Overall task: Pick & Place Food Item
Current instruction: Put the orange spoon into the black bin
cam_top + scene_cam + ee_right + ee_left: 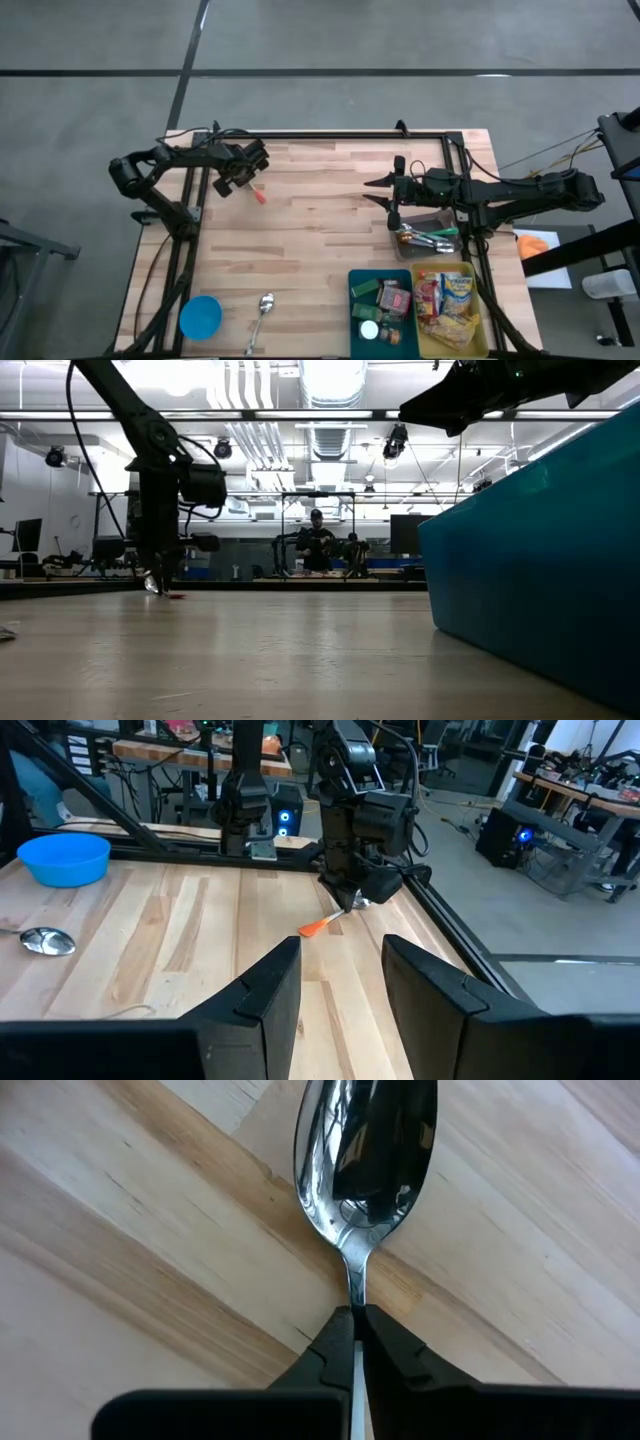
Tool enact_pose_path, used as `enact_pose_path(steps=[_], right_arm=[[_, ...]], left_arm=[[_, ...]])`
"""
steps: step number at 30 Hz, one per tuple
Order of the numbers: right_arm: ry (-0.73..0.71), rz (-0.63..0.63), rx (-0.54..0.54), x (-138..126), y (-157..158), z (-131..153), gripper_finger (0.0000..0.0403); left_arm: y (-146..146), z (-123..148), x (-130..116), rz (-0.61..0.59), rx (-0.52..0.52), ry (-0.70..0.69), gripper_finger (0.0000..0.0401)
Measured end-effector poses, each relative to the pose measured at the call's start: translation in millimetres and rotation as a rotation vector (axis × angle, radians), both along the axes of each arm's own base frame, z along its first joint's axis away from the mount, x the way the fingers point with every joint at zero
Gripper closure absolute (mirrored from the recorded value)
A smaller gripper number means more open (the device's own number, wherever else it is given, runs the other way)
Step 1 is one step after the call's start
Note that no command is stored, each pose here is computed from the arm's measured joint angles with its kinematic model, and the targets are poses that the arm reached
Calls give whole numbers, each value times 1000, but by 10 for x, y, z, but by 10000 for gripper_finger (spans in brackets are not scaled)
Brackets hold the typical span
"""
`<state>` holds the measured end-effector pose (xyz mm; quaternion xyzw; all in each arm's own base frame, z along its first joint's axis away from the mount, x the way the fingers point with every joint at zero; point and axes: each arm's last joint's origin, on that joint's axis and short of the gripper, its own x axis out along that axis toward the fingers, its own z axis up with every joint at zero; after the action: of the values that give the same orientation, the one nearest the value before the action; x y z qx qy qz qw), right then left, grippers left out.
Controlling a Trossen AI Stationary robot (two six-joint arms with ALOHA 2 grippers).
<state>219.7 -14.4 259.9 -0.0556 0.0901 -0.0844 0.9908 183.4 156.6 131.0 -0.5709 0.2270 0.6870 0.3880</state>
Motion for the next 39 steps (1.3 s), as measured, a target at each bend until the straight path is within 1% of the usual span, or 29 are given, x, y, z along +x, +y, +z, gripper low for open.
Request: enact_pose_path(steps=[3, 8, 12, 20, 23, 26, 31, 35, 39], right_arm=[[0, 0, 0, 0, 0, 0, 264], [0, 0, 0, 0, 0, 0, 264], [0, 0, 0, 0, 0, 0, 264], [0, 0, 0, 0, 0, 0, 264], [0, -1, 0, 0, -1, 0, 264], [0, -1, 0, 0, -1, 0, 264], [0, 0, 0, 0, 0, 0, 264], [0, 0, 0, 0, 0, 0, 264], [1, 0, 0, 0, 0, -1, 264]], left_arm=[[-18, 11, 36, -15, -3, -15, 394], [-108, 36, 156, -75, -1, -40, 394], [-208, 86, 320, -160, 46, -74, 398], [-520, 233, 647, -322, 132, -115, 399], [-632, 317, 767, -408, 168, -127, 400], [-746, 398, 892, -490, 202, -171, 400], [-934, 498, 1086, -577, 295, -220, 400], [-1031, 453, 1273, -639, 373, -218, 400], [-1070, 416, 1540, -743, 420, -270, 400]])
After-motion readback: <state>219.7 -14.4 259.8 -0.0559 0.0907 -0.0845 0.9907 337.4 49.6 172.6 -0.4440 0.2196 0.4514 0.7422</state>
